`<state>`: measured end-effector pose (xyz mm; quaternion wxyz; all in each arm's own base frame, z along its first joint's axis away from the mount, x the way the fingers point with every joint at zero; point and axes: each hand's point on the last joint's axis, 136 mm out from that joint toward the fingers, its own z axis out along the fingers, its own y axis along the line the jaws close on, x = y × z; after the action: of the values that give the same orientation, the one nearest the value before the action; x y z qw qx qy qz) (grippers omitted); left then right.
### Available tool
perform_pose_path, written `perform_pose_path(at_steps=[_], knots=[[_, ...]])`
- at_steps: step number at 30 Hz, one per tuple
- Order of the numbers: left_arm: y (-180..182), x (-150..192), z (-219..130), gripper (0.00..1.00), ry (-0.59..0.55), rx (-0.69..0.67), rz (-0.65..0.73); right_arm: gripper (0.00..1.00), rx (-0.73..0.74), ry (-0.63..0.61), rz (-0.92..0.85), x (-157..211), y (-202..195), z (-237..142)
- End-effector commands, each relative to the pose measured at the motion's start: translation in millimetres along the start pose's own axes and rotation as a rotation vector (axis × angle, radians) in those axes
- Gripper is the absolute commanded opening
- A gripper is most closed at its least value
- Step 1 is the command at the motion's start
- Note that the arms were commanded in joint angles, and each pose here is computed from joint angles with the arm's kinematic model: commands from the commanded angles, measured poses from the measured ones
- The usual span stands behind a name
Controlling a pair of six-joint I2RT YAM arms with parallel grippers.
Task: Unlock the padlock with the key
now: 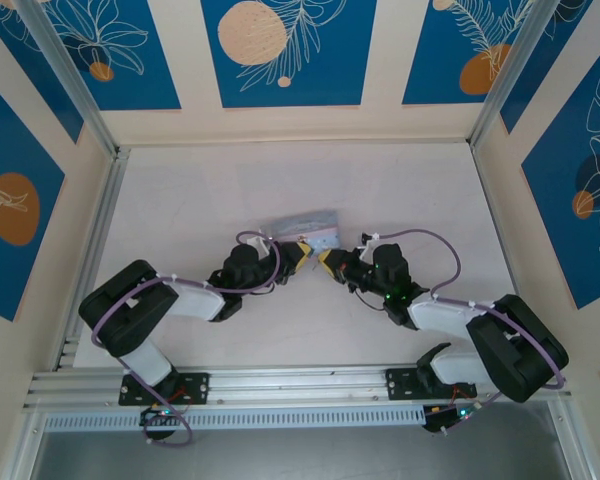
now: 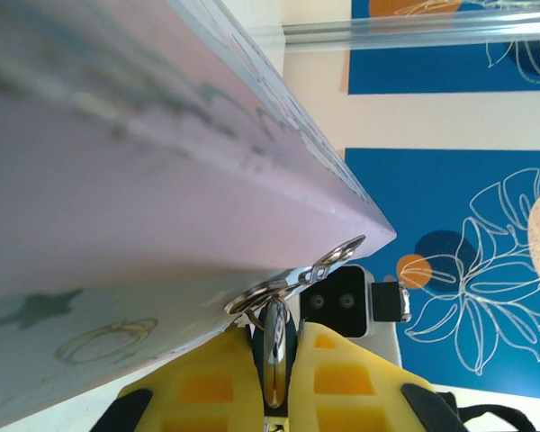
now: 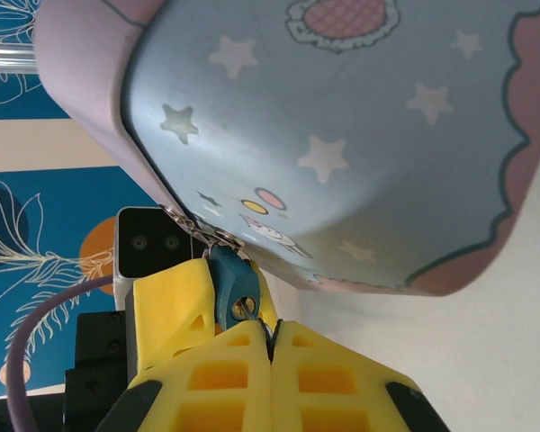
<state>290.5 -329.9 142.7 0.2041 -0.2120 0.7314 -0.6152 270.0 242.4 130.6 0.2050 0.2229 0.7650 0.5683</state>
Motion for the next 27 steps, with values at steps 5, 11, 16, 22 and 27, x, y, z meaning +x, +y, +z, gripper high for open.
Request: perform_pose_path(at_steps=[5,11,16,22,27], knots=[[-47.3,3.6,2.8,0.0,0.016,0.168,-0.033,0.0,-0.159,0.056,-0.032,-2.4,38.1,4.3],[-51.9,6.5,1.9,0.0,0.024,0.18,-0.031,0.0,-0.175,0.08,-0.047,-8.1,43.4,4.9],[-55.2,11.4,4.1,0.0,0.049,0.187,-0.021,0.0,-0.199,0.123,-0.045,-10.4,46.9,11.6],[-50.1,20.1,5.9,0.0,0.076,0.133,0.041,0.0,-0.215,0.146,-0.012,-10.1,48.3,18.9],[-47.4,28.2,7.6,0.0,0.103,0.084,0.108,0.0,-0.23,0.152,0.005,-10.1,55.4,22.0]])
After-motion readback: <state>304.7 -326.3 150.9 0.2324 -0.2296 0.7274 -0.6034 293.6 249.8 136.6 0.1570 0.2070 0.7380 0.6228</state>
